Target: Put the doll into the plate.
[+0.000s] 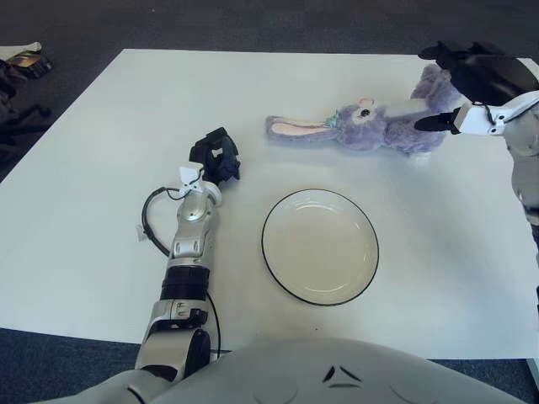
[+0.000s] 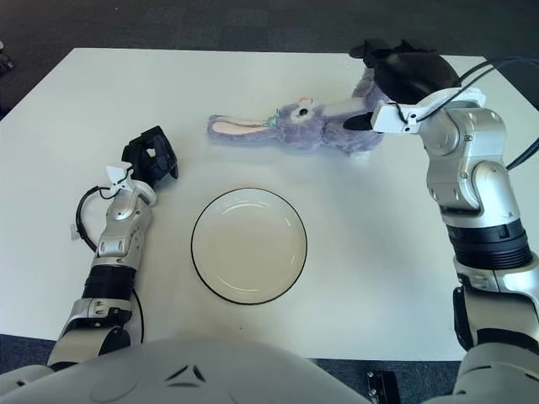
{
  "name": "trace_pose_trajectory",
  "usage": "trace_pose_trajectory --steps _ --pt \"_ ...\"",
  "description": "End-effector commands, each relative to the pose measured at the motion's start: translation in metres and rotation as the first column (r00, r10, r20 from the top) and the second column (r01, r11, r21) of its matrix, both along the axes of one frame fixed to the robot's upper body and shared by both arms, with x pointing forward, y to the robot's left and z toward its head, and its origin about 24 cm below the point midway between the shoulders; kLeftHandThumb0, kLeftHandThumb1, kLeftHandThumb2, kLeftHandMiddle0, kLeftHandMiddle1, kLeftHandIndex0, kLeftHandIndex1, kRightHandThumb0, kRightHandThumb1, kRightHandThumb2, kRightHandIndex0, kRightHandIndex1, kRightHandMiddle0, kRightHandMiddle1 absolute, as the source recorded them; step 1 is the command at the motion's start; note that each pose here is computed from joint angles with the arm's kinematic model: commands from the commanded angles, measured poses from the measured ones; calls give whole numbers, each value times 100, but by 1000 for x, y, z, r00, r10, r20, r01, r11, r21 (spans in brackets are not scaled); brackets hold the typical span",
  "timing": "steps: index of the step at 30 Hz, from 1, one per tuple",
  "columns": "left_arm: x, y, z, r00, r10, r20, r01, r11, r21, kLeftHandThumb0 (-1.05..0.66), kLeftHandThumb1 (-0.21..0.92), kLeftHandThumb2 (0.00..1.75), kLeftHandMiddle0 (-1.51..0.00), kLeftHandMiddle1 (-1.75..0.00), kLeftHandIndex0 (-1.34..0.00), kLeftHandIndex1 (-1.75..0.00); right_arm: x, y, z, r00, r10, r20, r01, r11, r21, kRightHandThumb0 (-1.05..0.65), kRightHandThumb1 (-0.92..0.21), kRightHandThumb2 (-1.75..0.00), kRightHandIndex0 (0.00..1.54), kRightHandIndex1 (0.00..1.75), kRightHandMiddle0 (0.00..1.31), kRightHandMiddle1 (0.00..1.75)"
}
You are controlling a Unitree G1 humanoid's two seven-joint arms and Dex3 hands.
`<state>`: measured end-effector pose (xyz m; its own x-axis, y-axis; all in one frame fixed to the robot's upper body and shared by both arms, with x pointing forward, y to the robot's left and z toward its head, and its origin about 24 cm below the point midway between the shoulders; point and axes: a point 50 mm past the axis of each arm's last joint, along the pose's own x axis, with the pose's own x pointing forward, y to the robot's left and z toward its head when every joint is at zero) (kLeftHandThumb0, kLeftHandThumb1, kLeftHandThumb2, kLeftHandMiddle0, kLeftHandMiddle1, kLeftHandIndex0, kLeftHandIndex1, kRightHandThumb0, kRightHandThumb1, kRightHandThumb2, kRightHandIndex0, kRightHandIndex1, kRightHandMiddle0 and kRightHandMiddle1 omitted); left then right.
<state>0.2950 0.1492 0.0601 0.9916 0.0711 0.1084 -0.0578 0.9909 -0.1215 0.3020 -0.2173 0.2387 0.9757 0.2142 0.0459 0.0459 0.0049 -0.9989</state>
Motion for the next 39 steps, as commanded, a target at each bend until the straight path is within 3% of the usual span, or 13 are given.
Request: trace_pose_trajectory --steps 1,5,10,19,22,23,25,26,28,31,35,39 --pt "-10 3 -24 996 14 -90 -14 1000 5 -49 70 97 -136 -175 -107 -175 2 3 5 999 -3 -39 1 999 -45 -105 -80 -34 0 52 0 52" --pt "-10 3 -23 996 13 -89 -13 1000 3 -49 70 97 -135 -175 -106 -175 4 7 1 996 -27 -80 22 998 -61 -105 -79 -33 0 53 0 54" --pt "-9 2 -23 997 7 -80 -8 1000 -15 -49 70 97 -134 -175 -104 -175 7 19 -4 990 -29 -140 16 996 -92 -105 -80 -32 0 66 0 51" --pt "-9 3 -23 996 18 -87 -19 1000 -9 -49 70 97 -134 -175 -104 -175 12 25 -9 988 -5 -157 -3 998 -55 -105 -81 -31 4 81 0 49" --pt "-10 4 -23 996 20 -87 -21 1000 -6 -49 71 97 -134 -175 -105 -175 13 27 -11 987 -6 -163 -3 998 -55 -105 -80 -30 11 129 0 50" --pt "-10 4 -23 996 20 -85 -21 1000 -8 -49 71 97 -134 -175 -105 -175 14 28 -12 986 -4 -169 -5 999 -52 -105 -80 -30 11 136 0 50" --pt "-10 4 -23 996 21 -83 -22 1000 -11 -49 71 97 -134 -175 -105 -175 16 30 -13 984 -3 -177 -6 999 -49 -105 -79 -29 43 159 0 52" --pt "-10 4 -23 996 20 -83 -21 1000 -12 -49 71 97 -134 -175 -104 -175 17 31 -14 983 -1 -181 -7 999 -45 -105 -79 -29 47 162 0 52" --pt "-10 4 -23 996 20 -82 -21 1000 -12 -49 71 97 -134 -175 -105 -175 19 32 -15 982 1 -189 -8 999 -36 -105 -78 -28 75 170 0 57" --pt "-10 4 -23 997 20 -80 -20 1000 -9 -49 70 97 -135 -175 -106 -175 30 31 -23 980 8 -200 -12 1000 -17 -102 -75 -28 98 173 0 63" --pt "-10 4 -23 997 20 -80 -21 1000 -10 -49 70 97 -135 -175 -106 -175 36 30 -29 976 24 -216 -22 1000 11 -97 -73 -28 108 174 0 67" --pt "-10 4 -23 996 21 -82 -22 1000 -15 -49 70 97 -135 -175 -105 -175 41 29 -32 974 31 -225 -26 999 24 -87 -58 -50 99 175 0 68"
